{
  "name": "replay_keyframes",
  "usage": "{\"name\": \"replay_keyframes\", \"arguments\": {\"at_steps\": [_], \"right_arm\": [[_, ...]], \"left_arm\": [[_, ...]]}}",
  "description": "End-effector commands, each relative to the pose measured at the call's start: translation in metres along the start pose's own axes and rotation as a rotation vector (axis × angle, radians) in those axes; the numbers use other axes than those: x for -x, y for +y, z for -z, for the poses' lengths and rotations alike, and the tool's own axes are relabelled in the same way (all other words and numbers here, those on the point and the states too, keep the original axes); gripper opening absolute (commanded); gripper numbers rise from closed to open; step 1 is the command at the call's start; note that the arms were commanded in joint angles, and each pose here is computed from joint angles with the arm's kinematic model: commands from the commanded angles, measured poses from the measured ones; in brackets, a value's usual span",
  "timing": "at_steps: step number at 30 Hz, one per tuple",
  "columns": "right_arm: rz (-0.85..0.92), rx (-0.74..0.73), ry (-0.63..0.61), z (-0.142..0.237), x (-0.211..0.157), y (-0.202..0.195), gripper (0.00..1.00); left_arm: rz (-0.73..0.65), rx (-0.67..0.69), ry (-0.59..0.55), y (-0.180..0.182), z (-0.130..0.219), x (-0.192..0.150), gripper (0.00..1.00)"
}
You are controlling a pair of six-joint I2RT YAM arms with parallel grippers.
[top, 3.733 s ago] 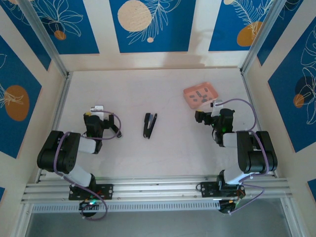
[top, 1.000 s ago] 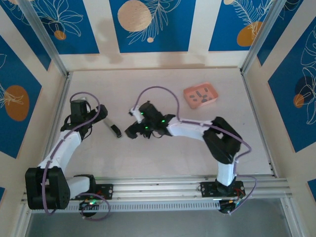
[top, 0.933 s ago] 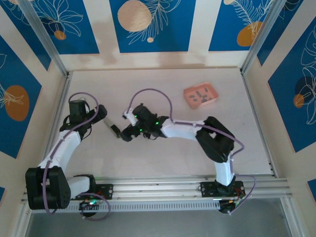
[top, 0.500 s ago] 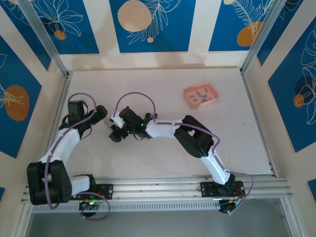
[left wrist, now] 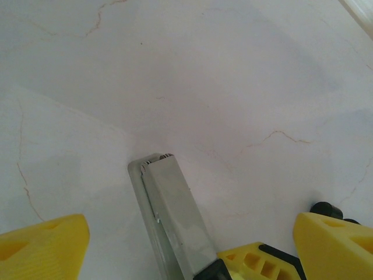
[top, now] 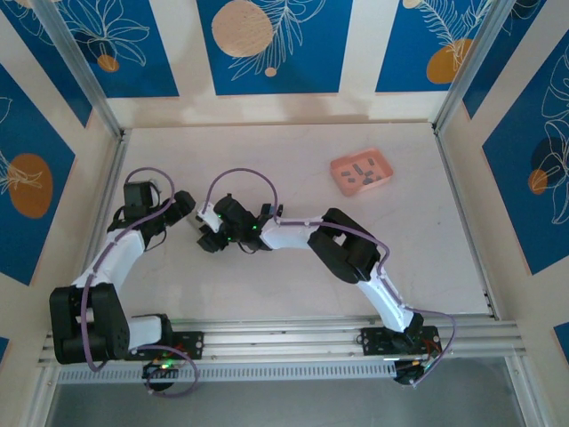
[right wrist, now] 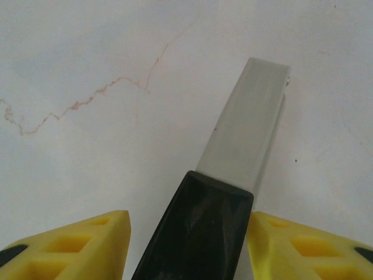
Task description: Load the staples into the stapler
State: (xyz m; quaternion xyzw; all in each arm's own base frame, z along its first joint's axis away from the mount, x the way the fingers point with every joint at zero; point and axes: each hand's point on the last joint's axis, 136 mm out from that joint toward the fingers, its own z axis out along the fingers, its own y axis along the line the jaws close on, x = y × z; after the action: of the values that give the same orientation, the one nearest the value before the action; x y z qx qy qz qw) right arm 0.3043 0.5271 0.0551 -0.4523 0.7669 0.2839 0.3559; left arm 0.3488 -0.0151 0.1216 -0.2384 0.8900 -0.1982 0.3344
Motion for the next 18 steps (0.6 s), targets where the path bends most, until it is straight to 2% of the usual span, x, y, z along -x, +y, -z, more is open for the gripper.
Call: {"name": "replay_keyframes", "arguments": {"at_steps": [1,8,18], "right_arm": [[0.049,0.019,-0.04,0.003,0.005,0.006,0.5],[0.082,0.046,-0.123,0.033,0.022,0.01,0.36],[0.115,0.12,-0.167,0.095,0.022,0.024,0.3]], "left_arm": [[-0.007,-0.034,-0.015,-0.01,0.005,0.013,0.89],[-0.031,-0.055,-0.012,-0.016,0.01,0.014,0.85],[-0.081,-0.125,-0.009,-0.036,0.019,0.015,0.8]]}}
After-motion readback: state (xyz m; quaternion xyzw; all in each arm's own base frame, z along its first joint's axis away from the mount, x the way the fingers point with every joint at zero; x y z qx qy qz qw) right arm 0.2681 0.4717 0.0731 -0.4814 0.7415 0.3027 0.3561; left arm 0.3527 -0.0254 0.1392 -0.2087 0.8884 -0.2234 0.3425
